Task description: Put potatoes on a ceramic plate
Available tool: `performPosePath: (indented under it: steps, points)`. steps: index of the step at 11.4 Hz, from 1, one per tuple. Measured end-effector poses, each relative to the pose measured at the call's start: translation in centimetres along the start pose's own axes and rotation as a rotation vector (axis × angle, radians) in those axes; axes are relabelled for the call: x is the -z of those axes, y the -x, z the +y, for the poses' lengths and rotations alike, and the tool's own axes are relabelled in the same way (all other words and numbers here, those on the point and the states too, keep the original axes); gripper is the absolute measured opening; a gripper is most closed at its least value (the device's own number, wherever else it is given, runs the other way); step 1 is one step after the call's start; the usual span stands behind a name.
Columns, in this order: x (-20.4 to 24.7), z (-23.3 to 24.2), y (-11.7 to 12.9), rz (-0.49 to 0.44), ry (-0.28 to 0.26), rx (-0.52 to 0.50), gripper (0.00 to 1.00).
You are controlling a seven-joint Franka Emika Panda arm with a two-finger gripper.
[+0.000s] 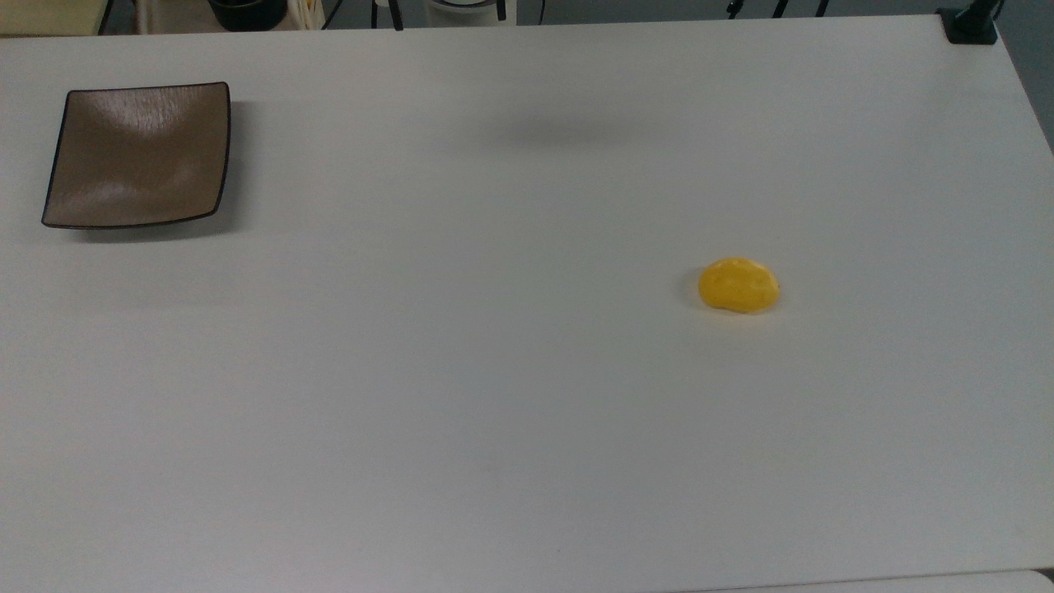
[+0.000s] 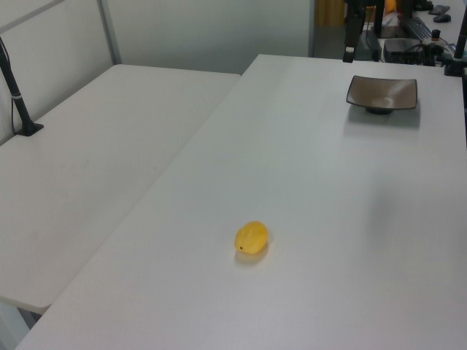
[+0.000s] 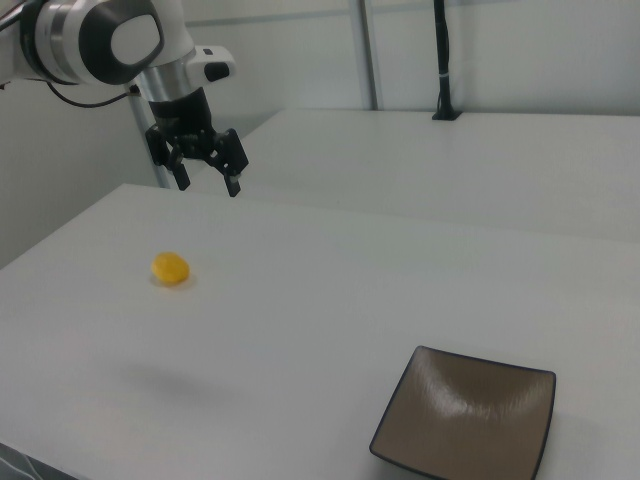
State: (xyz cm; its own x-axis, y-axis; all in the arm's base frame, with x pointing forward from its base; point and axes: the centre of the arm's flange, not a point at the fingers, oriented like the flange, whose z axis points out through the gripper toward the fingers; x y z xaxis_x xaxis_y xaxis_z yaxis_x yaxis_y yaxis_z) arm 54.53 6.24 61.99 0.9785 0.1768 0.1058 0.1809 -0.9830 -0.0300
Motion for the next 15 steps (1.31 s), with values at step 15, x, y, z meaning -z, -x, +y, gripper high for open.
performPosePath:
  steps: [15]
  points:
    - [-3.6,-3.1,-1.1,-0.063,-0.009,0.074,1.00]
